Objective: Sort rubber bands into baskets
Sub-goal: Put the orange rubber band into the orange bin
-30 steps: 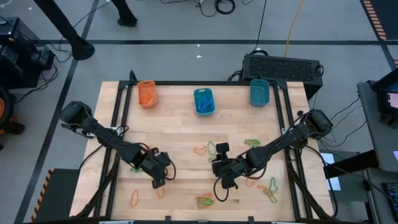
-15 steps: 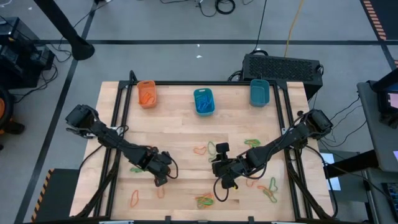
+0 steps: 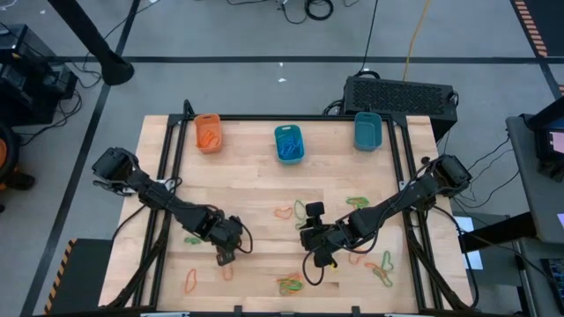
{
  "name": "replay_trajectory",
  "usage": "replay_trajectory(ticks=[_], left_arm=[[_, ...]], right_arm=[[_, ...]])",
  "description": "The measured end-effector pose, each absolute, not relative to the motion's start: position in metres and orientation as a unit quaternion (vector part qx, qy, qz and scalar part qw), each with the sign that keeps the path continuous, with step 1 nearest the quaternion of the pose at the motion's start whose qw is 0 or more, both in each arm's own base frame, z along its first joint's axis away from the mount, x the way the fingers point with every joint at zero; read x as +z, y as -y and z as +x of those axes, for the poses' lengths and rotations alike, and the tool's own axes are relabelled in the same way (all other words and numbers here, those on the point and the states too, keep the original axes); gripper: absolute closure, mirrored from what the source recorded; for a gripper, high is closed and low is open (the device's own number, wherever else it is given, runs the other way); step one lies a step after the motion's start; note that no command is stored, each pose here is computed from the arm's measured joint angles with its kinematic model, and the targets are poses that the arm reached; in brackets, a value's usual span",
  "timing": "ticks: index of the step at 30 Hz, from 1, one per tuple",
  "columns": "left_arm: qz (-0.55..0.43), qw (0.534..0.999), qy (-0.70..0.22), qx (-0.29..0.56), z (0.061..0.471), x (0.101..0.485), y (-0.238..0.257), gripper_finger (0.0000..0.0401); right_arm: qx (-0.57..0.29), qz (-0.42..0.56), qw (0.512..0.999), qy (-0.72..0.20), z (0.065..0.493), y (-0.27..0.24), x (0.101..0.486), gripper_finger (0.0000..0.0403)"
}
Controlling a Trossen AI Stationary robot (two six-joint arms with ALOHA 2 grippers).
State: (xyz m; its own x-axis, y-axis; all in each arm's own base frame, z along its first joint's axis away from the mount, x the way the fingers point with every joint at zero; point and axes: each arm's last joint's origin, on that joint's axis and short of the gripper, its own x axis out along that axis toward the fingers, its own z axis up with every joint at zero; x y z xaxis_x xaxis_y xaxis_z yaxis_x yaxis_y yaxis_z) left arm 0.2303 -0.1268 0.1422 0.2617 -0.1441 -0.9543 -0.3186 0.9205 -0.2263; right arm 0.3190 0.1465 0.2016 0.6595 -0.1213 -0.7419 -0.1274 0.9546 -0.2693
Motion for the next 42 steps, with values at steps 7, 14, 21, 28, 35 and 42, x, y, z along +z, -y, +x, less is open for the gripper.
replay_trajectory(ticks=[7, 14, 21, 28, 35, 42], left_arm=[[-0.169, 0.783, -0.595, 0.063, 0.231, 0.142, 0.125, 0.0389], [-0.153, 0.791, -0.591, 0.042, 0.239, 0.154, 0.128, 0.0393], [-0.143, 0.788, -0.599, -0.002, 0.243, 0.191, 0.139, 0.0396], [-0.169, 0.783, -0.598, -0.036, 0.233, 0.205, 0.156, 0.0392], [-0.148, 0.785, -0.600, -0.033, 0.225, 0.196, 0.167, 0.0380], [-0.143, 0.793, -0.592, -0.025, 0.226, 0.197, 0.167, 0.0315]], right_arm=[[0.001, -0.151, 0.898, -0.413, 0.319, -0.146, 0.202, 0.0259], [0.001, -0.151, 0.898, -0.412, 0.319, -0.146, 0.202, 0.0259], [0.001, -0.151, 0.898, -0.413, 0.319, -0.146, 0.202, 0.0259], [0.002, -0.149, 0.900, -0.410, 0.320, -0.147, 0.202, 0.0259], [0.003, -0.147, 0.902, -0.406, 0.320, -0.147, 0.202, 0.0259], [0.004, -0.146, 0.905, -0.400, 0.321, -0.147, 0.203, 0.0259]])
